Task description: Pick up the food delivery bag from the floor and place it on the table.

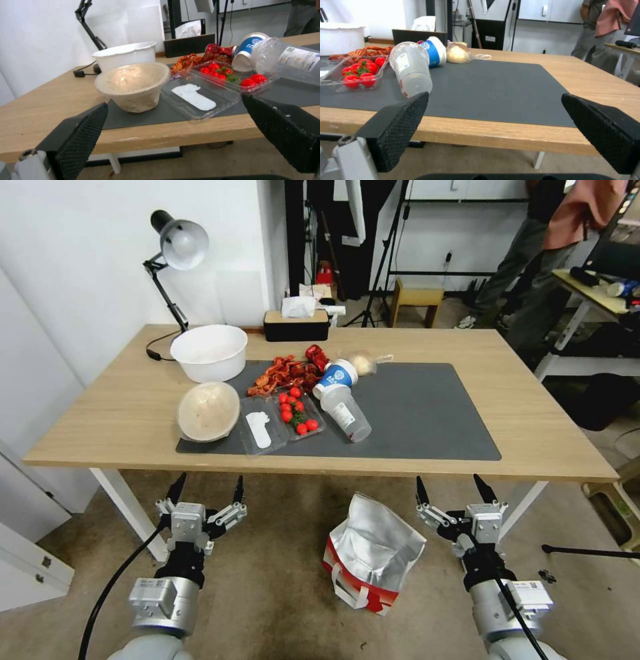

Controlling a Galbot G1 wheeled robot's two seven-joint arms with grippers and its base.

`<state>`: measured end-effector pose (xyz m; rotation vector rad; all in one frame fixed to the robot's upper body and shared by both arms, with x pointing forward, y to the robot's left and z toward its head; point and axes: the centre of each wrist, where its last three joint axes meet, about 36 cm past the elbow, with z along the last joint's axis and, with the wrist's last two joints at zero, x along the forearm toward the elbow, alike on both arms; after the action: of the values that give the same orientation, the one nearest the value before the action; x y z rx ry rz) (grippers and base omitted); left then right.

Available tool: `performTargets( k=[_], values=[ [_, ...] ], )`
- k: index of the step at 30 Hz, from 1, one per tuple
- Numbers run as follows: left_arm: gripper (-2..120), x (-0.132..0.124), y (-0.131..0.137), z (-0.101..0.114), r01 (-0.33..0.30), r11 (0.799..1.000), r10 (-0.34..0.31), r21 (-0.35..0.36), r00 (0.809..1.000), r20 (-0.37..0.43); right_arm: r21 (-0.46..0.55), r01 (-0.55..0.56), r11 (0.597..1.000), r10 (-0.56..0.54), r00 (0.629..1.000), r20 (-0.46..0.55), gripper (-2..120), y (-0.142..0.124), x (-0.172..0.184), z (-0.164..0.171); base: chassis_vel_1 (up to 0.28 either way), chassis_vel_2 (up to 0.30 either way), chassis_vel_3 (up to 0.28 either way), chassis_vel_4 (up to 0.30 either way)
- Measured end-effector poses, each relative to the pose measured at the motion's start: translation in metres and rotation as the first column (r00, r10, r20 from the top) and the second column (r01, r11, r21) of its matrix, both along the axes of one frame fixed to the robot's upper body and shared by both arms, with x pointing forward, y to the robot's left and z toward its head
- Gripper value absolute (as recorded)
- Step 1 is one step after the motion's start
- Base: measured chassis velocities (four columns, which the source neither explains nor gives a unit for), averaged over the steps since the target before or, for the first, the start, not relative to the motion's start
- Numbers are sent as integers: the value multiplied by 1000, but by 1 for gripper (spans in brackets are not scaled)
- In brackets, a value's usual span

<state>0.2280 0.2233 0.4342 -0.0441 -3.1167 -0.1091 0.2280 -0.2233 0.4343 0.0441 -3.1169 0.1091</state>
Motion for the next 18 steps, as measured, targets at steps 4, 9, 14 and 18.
performTargets(
  k=[4, 9, 14, 18],
  values=[
    [100, 0, 0, 0, 0, 1000, 0, 0, 1000, 0, 0, 0, 1000, 0, 1000, 0, 100, 0, 0, 0, 0, 0, 0, 0],
    [100, 0, 0, 0, 0, 1000, 0, 0, 1000, 0, 0, 0, 1000, 0, 1000, 0, 100, 0, 0, 0, 0, 0, 0, 0],
    [100, 0, 0, 0, 0, 1000, 0, 0, 1000, 0, 0, 0, 1000, 0, 1000, 0, 100, 0, 0, 0, 0, 0, 0, 0],
    [100, 0, 0, 0, 0, 1000, 0, 0, 1000, 0, 0, 0, 1000, 0, 1000, 0, 100, 0, 0, 0, 0, 0, 0, 0]
  ],
)
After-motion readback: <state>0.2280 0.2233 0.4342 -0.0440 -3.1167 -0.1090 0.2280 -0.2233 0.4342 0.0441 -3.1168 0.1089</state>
